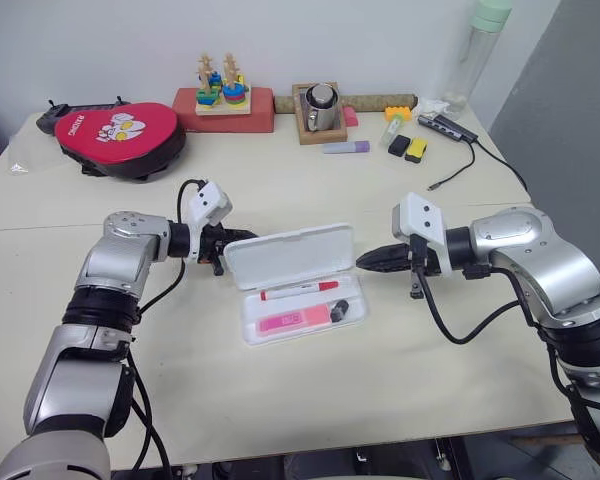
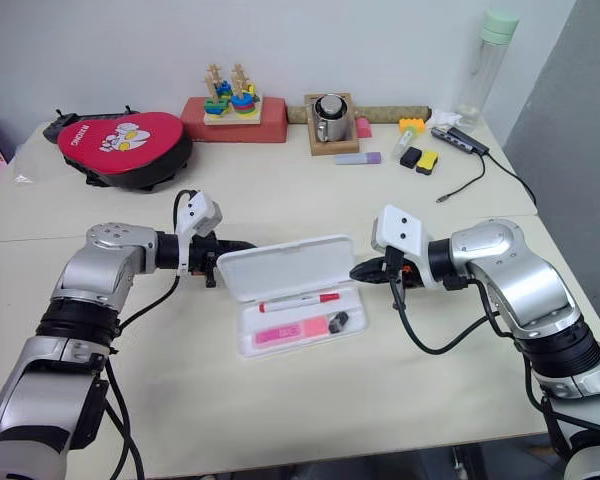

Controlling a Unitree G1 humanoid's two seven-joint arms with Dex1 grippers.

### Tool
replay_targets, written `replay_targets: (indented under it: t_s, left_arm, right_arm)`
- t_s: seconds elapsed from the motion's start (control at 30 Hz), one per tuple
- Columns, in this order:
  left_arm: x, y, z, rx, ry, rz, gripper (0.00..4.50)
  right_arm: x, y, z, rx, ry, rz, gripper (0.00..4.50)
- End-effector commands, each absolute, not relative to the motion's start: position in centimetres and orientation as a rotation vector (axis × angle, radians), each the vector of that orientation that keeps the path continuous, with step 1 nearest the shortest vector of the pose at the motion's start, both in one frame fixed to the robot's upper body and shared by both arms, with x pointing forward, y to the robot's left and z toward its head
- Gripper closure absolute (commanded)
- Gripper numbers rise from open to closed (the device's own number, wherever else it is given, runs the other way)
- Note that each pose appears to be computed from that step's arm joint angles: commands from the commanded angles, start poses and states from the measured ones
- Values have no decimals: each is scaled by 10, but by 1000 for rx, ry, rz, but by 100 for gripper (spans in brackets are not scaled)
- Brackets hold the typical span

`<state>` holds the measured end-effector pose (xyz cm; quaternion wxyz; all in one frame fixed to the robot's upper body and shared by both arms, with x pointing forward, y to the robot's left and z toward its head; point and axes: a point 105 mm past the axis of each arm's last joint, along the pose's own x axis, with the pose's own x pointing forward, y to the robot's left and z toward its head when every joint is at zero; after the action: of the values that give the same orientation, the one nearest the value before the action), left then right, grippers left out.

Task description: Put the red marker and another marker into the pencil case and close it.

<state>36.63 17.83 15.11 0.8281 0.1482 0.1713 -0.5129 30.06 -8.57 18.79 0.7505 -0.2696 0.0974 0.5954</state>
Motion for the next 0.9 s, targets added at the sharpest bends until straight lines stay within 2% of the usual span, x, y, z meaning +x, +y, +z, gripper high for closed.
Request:
replay_targets:
  t_s: [0.03, 0.37, 0.9]
  left_arm:
    - [354, 173, 169, 348, 328, -1152, 356]
    - [325, 152, 172, 345, 318, -1266, 356]
    - [298, 117, 134, 309, 381, -1379, 356]
  right_arm:
    - [297, -86, 199, -605, 168, 1299, 450]
    - [298, -86, 198, -604, 171, 1299, 450]
    - [297, -88, 196, -603, 183, 1294, 450]
